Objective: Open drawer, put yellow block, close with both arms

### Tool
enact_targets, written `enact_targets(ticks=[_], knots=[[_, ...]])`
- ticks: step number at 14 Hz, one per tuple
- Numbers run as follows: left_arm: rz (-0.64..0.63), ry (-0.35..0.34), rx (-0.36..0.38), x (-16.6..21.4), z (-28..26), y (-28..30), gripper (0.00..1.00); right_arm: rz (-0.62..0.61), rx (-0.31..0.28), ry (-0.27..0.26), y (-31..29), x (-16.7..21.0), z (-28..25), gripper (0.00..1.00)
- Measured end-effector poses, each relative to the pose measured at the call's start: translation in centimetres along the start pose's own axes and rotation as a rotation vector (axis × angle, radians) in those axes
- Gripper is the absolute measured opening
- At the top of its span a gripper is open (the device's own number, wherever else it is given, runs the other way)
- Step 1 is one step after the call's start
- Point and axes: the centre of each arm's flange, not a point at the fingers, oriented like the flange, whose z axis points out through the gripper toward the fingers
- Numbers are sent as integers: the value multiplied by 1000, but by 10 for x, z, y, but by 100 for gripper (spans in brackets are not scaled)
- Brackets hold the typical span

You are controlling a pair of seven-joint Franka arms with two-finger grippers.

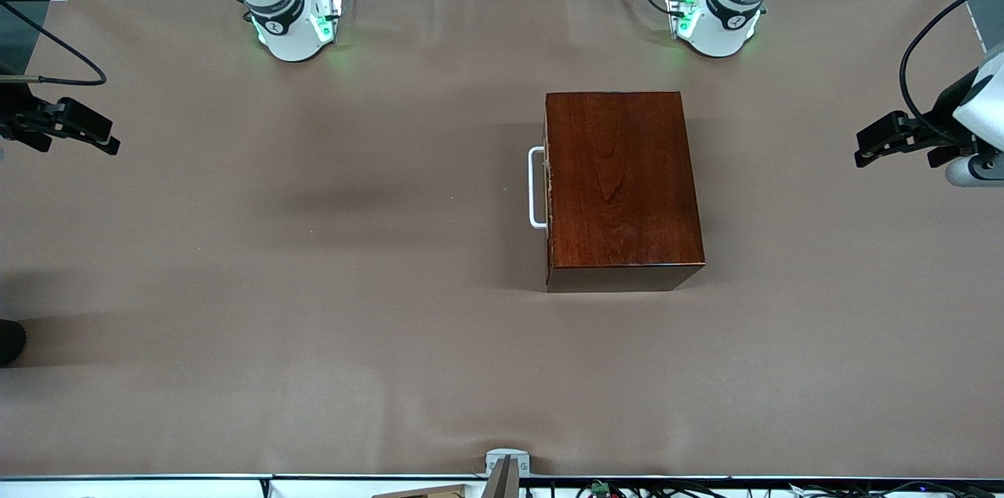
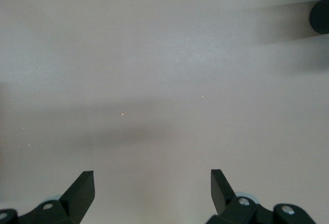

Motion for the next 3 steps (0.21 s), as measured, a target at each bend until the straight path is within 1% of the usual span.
enact_targets(ticks=[3], knots=[[-1,-3,0,0,2,0,100,0,0,0,0,0,0,100]])
